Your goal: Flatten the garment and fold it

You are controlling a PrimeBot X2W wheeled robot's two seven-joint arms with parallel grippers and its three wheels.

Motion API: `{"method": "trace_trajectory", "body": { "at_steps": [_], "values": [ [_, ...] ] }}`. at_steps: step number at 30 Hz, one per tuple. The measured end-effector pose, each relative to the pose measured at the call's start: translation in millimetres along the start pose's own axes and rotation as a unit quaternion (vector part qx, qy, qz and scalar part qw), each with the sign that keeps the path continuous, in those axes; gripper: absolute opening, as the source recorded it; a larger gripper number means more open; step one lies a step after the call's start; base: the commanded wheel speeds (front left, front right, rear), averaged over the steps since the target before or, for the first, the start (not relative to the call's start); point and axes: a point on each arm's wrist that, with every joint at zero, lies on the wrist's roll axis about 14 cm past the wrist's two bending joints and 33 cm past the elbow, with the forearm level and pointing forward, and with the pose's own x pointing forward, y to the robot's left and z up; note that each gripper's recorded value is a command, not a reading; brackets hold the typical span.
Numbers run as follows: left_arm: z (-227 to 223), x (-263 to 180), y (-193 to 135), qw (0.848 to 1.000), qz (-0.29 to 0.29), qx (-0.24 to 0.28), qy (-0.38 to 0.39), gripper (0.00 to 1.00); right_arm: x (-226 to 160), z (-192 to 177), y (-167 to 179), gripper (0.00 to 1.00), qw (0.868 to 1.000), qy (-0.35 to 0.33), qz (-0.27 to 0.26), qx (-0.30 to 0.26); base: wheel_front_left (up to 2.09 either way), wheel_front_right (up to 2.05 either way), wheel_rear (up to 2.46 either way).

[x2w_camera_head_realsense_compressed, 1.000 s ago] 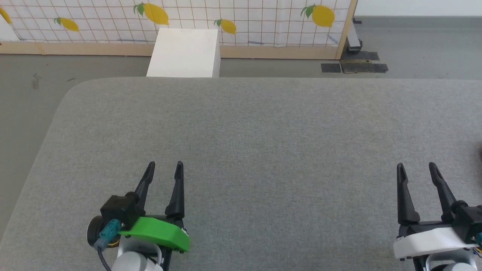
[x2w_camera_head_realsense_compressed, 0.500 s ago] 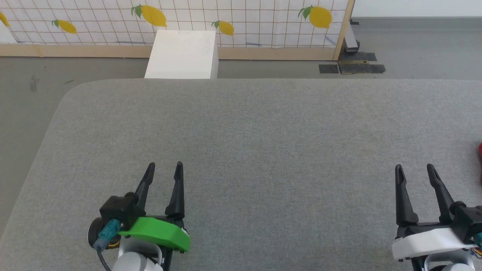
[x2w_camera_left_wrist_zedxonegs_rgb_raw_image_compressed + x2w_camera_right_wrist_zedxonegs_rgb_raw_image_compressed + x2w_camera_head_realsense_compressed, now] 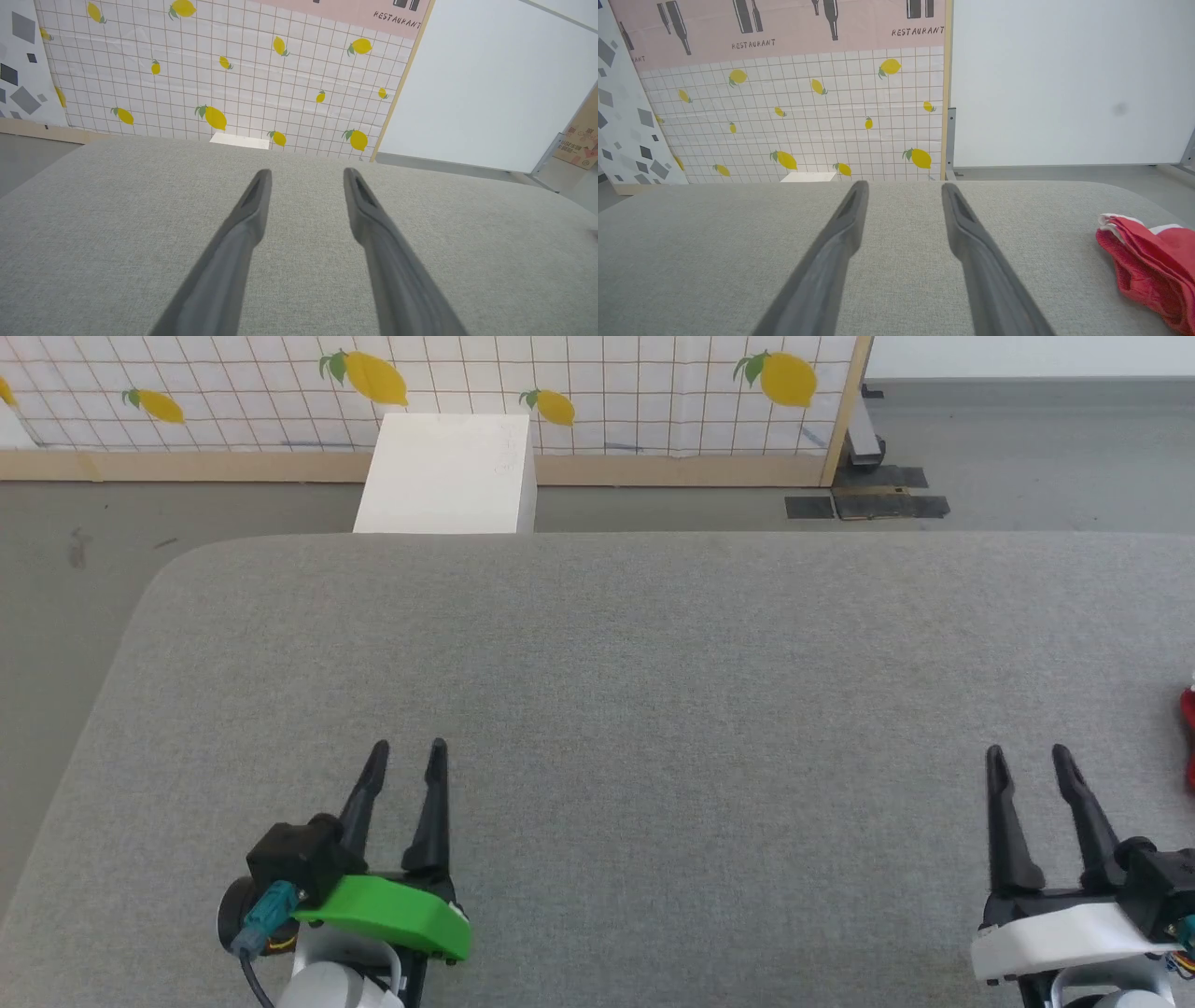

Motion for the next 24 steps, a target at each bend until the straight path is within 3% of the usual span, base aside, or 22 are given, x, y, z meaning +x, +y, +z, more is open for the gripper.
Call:
{"method": "trace_trajectory", "body": {
  "at_steps": [24],
  "values": [
    [2.2, 0.8, 0.5, 1.0, 0.001, 0.007, 0.004, 0.0, -0.5, -1.3, 2.7, 0.0, 1.0, 0.009, 0.004, 0.0, 0.0, 0.0, 0.0]
  ]
}}
